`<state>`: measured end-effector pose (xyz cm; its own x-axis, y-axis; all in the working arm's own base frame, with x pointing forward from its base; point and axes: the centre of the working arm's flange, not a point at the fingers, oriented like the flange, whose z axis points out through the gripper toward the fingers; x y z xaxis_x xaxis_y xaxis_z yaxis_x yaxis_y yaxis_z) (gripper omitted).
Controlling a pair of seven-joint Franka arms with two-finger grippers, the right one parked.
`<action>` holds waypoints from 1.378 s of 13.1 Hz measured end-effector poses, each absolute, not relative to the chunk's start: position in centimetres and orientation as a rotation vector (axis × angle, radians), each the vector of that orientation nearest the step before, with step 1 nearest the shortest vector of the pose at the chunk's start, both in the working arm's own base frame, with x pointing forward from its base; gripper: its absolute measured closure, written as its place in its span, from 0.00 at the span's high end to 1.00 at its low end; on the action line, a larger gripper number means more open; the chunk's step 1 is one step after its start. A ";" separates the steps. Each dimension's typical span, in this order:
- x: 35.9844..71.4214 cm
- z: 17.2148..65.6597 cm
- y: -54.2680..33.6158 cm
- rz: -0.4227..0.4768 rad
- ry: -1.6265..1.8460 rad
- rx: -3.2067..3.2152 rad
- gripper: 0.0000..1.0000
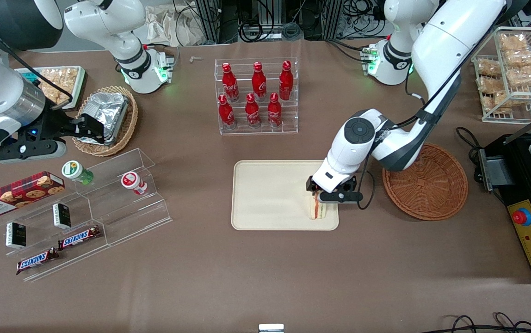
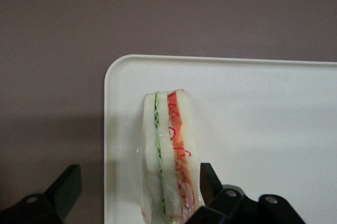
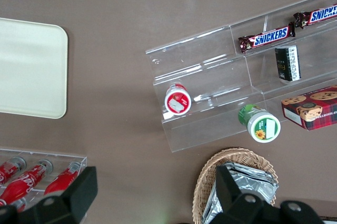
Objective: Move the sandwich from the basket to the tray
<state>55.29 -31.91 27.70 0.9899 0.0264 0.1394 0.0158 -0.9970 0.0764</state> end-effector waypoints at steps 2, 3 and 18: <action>56.6 29.3 -31.2 0.196 0.067 3.115 1.00; 57.3 30.6 -30.9 0.193 0.089 3.142 1.00; 61.6 54.2 -17.7 -0.036 0.152 3.189 1.00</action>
